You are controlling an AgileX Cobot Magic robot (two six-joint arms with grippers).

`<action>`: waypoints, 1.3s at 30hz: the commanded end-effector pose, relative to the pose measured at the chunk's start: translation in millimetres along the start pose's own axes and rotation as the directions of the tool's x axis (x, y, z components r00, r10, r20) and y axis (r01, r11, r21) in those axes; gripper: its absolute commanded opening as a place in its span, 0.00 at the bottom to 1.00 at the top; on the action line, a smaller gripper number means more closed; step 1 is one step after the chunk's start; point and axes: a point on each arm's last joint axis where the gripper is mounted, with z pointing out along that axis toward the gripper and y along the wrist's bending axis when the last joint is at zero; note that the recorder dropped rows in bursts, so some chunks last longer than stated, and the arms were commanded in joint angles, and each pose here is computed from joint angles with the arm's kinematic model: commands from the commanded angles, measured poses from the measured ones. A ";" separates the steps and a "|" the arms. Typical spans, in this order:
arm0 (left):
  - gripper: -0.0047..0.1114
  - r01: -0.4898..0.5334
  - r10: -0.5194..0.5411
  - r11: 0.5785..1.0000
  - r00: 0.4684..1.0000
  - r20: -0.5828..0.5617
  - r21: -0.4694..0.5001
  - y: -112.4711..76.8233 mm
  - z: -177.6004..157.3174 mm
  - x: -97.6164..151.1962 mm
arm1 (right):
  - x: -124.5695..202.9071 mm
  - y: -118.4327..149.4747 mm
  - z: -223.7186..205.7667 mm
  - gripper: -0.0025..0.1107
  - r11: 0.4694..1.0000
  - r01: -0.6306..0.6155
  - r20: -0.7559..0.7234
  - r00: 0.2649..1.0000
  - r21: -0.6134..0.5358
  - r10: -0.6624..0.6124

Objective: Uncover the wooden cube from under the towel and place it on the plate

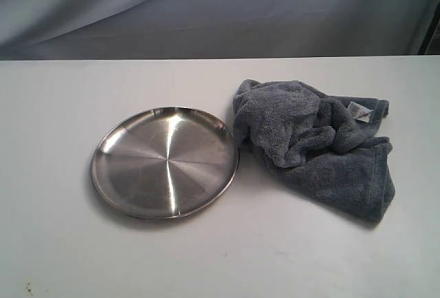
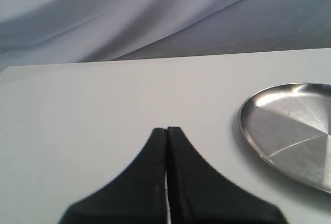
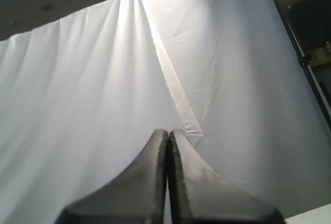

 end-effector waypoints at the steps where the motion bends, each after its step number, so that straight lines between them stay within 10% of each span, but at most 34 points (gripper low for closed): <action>1: 0.04 0.004 -0.004 1.000 1.000 0.007 -0.001 0.0 0.0 0.7 | -4.8 1.0 -0.7 0.02 0.996 -0.086 0.061 0.994 -0.021 0.087; 8: 0.04 0.004 -0.004 1.000 1.000 0.007 -0.001 0.0 0.0 0.7 | -26.3 33.6 0.9 0.02 0.957 0.111 0.074 0.993 -0.268 -0.094; 21: 0.04 0.004 -0.004 1.000 1.000 0.007 -0.001 0.0 0.0 0.7 | -98.7 80.0 98.2 0.02 0.885 0.261 -0.134 0.933 -0.386 -0.334; 39: 0.04 0.004 -0.004 1.000 1.000 0.007 -0.001 0.0 0.0 0.7 | 9.9 54.7 183.8 0.02 0.903 0.026 -0.653 0.682 -0.429 -0.330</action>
